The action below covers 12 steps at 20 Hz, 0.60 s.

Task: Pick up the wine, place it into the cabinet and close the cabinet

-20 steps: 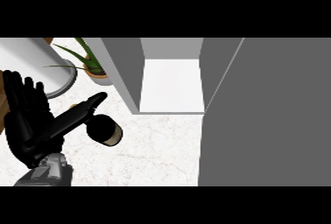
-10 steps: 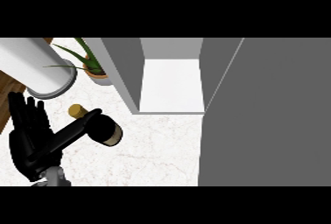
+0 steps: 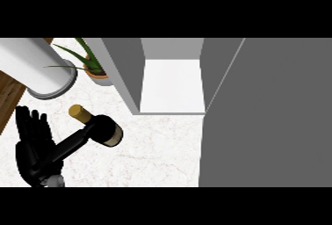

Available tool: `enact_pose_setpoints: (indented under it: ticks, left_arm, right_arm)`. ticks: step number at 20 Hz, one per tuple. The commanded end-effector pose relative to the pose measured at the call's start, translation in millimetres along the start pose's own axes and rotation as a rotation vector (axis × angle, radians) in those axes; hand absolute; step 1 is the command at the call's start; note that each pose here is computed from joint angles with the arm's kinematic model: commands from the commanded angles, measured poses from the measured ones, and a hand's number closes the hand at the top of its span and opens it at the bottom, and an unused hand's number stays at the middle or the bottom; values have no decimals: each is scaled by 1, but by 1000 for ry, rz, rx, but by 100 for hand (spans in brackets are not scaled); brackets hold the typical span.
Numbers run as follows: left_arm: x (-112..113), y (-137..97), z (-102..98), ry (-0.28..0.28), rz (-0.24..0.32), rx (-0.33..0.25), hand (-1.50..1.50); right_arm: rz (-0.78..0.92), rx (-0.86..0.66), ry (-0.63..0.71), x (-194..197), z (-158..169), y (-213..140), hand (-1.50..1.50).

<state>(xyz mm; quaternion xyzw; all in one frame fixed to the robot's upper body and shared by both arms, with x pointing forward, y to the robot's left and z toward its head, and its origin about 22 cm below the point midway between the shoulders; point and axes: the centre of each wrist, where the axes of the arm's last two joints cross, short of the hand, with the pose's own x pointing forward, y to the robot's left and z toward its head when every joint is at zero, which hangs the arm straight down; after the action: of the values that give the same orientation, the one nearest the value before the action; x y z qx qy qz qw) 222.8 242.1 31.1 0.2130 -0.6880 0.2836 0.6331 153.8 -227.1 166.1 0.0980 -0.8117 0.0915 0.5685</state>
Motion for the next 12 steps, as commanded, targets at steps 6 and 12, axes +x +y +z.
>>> enact_pose_setpoints:
  ticks: [6, 12]
  left_arm:
    - [-47, 12, 10, 41, -9, -6, -150]
    - [-70, 25, 6, 59, 11, -16, -150]
  right_arm:
    - [4, 8, 7, 13, 6, 3, -150]
    - [16, -27, -4, 15, -8, -11, -150]
